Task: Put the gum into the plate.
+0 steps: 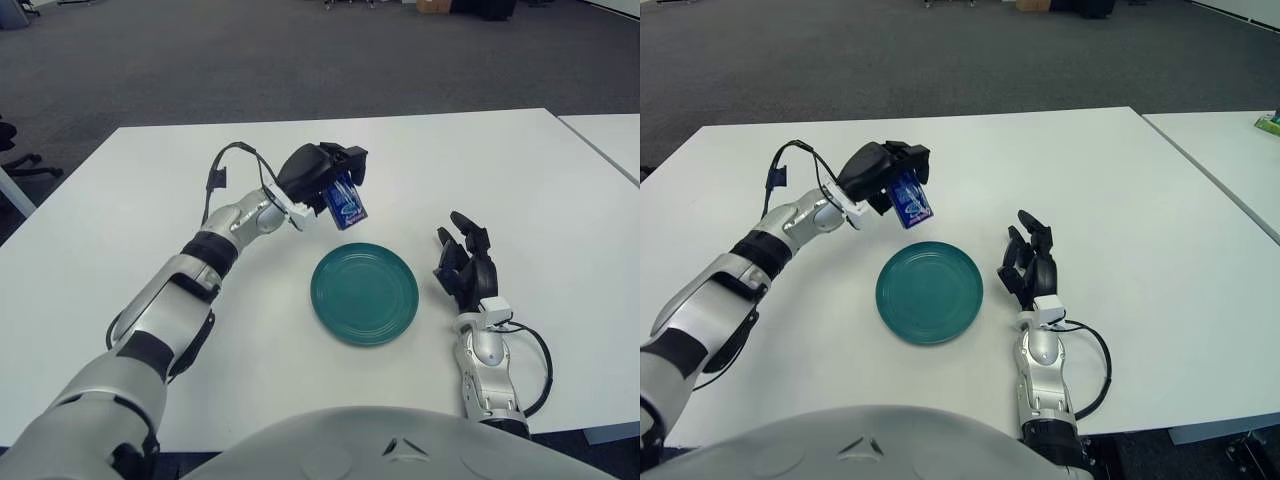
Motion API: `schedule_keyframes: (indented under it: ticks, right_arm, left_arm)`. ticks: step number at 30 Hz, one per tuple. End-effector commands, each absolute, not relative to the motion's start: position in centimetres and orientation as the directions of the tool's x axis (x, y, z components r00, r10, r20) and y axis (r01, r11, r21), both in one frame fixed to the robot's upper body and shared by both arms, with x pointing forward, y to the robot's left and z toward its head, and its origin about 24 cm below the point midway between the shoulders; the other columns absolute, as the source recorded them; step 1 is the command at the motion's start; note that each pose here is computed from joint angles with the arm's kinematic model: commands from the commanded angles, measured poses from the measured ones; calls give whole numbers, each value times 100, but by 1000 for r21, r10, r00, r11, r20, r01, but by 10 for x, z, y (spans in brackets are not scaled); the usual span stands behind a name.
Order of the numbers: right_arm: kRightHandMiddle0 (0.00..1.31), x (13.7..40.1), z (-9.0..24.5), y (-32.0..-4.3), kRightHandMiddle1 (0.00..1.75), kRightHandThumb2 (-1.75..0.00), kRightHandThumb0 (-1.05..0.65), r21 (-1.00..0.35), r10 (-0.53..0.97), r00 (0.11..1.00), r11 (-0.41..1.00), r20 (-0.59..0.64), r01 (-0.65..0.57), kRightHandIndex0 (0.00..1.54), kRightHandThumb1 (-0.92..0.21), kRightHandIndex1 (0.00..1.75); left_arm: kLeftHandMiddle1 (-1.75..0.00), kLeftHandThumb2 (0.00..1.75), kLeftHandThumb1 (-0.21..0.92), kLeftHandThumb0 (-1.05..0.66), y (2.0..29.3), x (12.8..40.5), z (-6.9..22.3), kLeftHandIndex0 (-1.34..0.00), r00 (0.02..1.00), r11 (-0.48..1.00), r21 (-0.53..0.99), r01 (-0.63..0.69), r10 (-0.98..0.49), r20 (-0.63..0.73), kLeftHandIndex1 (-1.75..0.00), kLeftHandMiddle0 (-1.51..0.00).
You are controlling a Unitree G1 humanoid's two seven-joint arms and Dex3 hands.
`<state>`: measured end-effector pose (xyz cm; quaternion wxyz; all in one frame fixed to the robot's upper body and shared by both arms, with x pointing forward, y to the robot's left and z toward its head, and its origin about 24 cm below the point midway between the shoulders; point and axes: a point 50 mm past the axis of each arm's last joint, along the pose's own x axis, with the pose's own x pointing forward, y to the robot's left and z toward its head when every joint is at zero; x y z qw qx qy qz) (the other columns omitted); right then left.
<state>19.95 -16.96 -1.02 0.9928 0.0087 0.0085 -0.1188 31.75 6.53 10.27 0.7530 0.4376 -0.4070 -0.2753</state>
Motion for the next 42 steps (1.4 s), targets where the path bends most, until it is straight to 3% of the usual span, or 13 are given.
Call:
schedule_keyframes:
  ticks: [1,13,19,21,24,26,27,29,30,32,36,39,42]
  right_arm:
    - [0,153,-77,-169,83,-86,-72,8,-262,882,958,-392,288,48,-92,7]
    - [0,154,-77,-169,84,-81,-72,24,-259,886,957,-385,290,47,-92,6]
    - [0,155,-77,-168,81,-82,-74,10,-251,890,961,-381,276,47,-92,5]
    - [0,155,-77,-168,79,-83,-74,8,-250,891,962,-380,273,47,-92,5]
    - [0,155,-77,-167,77,-84,-74,11,-249,892,962,-378,273,46,-92,5]
    - [0,156,-77,-167,76,-84,-73,17,-250,892,961,-376,277,46,-92,4]
    - [0,156,-77,-167,76,-84,-73,19,-251,892,960,-376,278,45,-92,4]
    - [0,156,-77,-167,75,-84,-72,22,-252,892,960,-376,280,45,-92,4]
    - [0,156,-77,-166,75,-84,-72,23,-252,892,960,-375,280,44,-92,3]
    - [0,156,-77,-166,73,-84,-72,22,-252,893,960,-373,280,42,-92,2]
    - [0,157,-77,-167,72,-84,-72,19,-248,897,962,-367,274,40,-92,1]
    - [0,158,-76,-167,71,-85,-72,17,-243,900,964,-361,267,39,-92,1]
    - [0,159,-76,-167,69,-85,-73,9,-242,901,965,-360,262,38,-92,0]
  left_arm:
    - [-166,168,-2,0,59,305,105,-64,437,417,907,65,-829,350,-175,-89]
    - [-172,167,1,0,52,292,95,-62,407,367,925,101,-863,298,-175,-85]
    - [-174,172,-6,0,48,289,92,-72,408,366,919,145,-869,281,-166,-88]
    - [-174,167,-1,0,47,289,91,-66,410,360,917,172,-873,266,-167,-85]
    - [-174,142,23,-1,46,287,90,-43,405,335,916,221,-886,227,-172,-70]
    - [-158,89,62,-21,47,284,90,-32,392,305,920,244,-899,194,-172,-38]
    - [-143,73,71,-41,48,283,91,-20,387,292,923,250,-904,182,-157,-25]
    - [-129,60,79,-59,48,282,91,-10,376,265,931,252,-913,158,-145,-13]
    - [-120,56,82,-65,48,281,91,-8,363,238,939,249,-922,137,-136,-10]
    - [-75,53,88,-87,48,279,92,-3,346,201,948,245,-932,108,-91,-4]
    - [-24,54,91,-101,53,277,91,-1,340,188,947,259,-936,93,-42,-2]
    - [-8,54,92,-104,58,277,89,0,347,198,941,275,-933,95,-15,-1]
    - [-3,53,92,-104,58,277,90,0,347,199,940,279,-933,94,-6,0]
